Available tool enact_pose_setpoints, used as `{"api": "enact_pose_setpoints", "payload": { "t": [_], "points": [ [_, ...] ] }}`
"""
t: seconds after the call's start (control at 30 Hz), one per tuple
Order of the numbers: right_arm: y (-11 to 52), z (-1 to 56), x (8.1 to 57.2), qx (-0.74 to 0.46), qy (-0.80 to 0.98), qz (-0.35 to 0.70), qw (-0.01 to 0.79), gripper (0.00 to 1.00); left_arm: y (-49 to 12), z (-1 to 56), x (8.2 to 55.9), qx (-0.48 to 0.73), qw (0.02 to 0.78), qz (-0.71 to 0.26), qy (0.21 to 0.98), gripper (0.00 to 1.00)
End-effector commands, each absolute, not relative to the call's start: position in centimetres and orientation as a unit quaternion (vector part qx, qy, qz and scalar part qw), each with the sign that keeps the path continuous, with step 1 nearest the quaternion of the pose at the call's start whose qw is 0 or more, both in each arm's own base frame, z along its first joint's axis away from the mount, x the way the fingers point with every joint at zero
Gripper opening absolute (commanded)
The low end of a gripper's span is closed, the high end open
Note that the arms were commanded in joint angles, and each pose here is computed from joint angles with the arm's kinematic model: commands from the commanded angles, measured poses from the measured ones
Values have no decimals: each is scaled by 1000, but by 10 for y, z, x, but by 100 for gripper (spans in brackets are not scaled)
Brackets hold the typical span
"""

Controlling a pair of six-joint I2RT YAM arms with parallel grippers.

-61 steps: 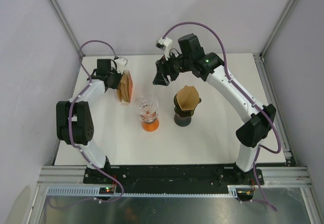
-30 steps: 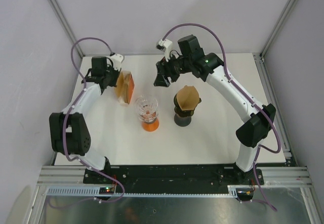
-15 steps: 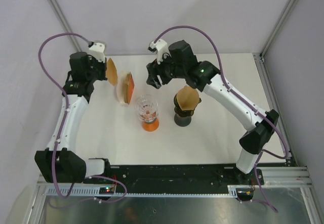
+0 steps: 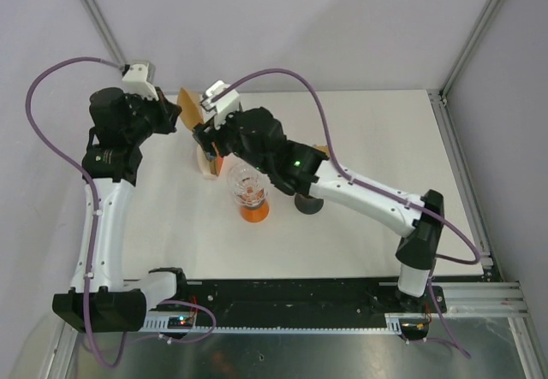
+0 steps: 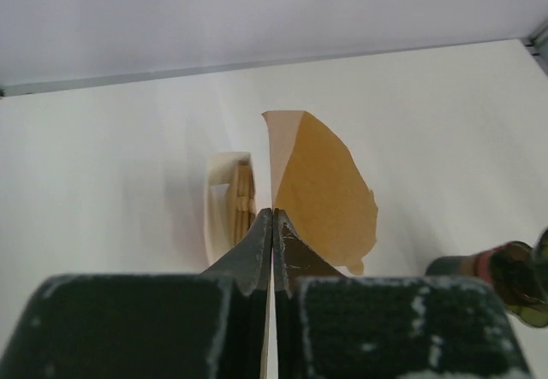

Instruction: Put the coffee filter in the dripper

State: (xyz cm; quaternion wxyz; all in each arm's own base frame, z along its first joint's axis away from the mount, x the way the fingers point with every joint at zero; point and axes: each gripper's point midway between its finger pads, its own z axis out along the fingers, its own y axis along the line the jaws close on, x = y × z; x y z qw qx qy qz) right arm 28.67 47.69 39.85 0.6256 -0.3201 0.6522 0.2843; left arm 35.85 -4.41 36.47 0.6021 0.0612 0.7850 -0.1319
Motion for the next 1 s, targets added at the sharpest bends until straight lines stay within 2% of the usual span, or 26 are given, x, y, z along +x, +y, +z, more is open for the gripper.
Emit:
{"api": "enact_pose_setpoints", "payload": {
  "t": [0.0,0.2,0.4,0.5,0.73,0.8,0.97],
  "points": [
    [486,420,319,-256,634,242,688,69,-62,389,341,61,606,-191,770,0],
    [494,411,341,-237,635,206,706,67,-77,394,329,74,595,-232,766,0],
    [489,397,368,-217,643,174,713,57,-86,394,323,85,585,-256,765,0],
    [489,390,377,-215,649,167,711,48,-90,395,321,91,580,-266,764,0],
    [483,385,388,-214,657,175,702,5,-97,393,316,101,571,-285,763,0],
    [481,389,388,-216,655,177,702,1,-98,393,316,103,570,-287,763,0],
    [474,391,389,-226,659,180,695,0,-101,388,318,112,567,-283,766,0]
  ]
}}
